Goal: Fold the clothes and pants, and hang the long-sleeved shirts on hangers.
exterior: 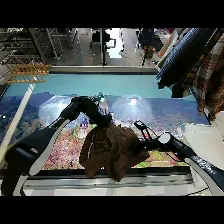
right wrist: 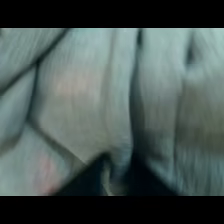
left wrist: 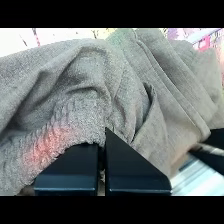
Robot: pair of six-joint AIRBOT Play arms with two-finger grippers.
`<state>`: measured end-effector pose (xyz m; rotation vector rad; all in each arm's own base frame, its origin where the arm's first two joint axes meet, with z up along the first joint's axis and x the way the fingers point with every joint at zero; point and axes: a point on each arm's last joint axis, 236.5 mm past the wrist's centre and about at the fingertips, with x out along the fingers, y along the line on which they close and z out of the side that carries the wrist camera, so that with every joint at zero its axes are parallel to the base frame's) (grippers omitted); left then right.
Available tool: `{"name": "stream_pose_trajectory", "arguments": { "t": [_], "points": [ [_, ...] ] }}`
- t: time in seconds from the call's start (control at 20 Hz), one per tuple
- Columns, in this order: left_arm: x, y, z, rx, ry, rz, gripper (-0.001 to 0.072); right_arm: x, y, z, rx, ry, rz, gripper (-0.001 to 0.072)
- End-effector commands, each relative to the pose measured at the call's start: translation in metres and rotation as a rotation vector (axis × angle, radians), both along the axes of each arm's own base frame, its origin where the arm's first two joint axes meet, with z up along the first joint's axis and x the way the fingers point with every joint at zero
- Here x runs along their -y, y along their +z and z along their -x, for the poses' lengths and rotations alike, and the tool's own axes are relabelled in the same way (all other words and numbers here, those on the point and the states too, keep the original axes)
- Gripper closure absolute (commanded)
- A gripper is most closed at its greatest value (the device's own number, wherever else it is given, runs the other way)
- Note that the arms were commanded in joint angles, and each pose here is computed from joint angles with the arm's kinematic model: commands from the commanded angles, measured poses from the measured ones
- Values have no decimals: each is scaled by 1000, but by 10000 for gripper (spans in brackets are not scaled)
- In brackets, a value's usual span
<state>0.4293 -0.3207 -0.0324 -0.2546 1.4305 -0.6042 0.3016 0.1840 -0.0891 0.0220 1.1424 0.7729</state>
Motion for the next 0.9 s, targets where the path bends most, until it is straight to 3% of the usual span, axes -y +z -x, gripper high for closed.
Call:
{"name": "stream_pose_trajectory", "arguments": {
  "t": [0.0,0.2,0.25,0.4,0.55,0.65,0.85],
  "points": [
    [-34,29,4,22,-69,-11,699,-8,5,-18,64,35,63,693],
    [-132,126,-2,142,-10,25,699,57,119,-14,90,135,366,694],
    [-156,158,-2,199,28,51,699,64,166,-9,133,133,384,694],
    [-233,256,14,454,163,51,699,42,332,8,455,94,230,693],
    [-309,321,49,675,287,-86,700,-13,443,52,675,200,-32,693],
    [-369,331,67,700,435,-210,700,-39,448,57,663,266,-109,693],
    [-495,303,104,563,725,-425,700,-77,376,-2,456,284,-94,692]
  ]
}}
